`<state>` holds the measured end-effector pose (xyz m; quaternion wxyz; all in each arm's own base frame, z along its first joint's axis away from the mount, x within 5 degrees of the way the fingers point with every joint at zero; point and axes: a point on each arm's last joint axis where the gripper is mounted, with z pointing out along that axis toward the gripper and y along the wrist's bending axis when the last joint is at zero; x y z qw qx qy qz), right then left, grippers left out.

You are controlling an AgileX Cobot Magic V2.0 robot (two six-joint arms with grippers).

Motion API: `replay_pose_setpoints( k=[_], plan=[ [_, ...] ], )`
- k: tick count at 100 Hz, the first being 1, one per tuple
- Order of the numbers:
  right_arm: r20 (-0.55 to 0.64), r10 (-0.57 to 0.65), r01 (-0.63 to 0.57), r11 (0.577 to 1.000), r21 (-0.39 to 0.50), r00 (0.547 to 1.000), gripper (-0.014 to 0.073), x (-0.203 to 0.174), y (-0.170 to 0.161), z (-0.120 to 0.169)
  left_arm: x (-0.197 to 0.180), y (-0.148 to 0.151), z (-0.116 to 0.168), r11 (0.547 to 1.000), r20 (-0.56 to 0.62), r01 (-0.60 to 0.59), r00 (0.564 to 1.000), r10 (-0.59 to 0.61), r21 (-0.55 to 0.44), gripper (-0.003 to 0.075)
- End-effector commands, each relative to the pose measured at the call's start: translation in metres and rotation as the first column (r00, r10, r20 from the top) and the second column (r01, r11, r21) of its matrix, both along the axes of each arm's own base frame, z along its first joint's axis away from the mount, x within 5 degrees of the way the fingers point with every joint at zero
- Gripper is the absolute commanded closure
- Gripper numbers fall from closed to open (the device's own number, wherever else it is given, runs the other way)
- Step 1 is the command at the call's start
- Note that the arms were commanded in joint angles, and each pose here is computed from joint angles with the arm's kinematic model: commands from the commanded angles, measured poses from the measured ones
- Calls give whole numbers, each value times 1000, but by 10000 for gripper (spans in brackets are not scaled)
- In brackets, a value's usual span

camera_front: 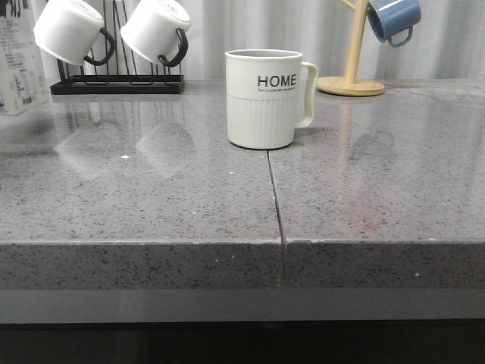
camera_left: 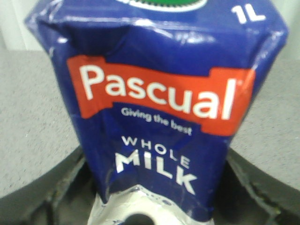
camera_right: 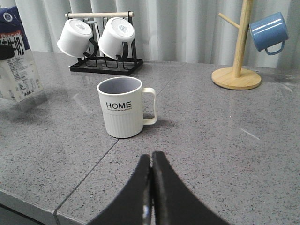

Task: Place milk next to cup
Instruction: 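Carry the milk carton beside the HOME mug with the left gripper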

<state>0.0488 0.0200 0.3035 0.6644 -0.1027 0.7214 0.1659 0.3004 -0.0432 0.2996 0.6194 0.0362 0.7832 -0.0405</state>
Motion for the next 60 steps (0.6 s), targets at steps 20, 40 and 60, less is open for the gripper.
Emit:
replay_pose_setpoints(
  k=[20,40,60],
  plan=[
    [85,0,-3,1000,30,996,611,-1,0,14,-14,-41,32,994,153,107,983,-102,-25,483],
    [85,0,-3,1000,30,996,611,-1,0,14,-20,-78,31,981,207,189,962,-177,-40,483],
    [85,0,-3,1000,30,996,611,-1,0,14,-15,-119,18,966,200,258,948,-248,-27,483]
  ],
)
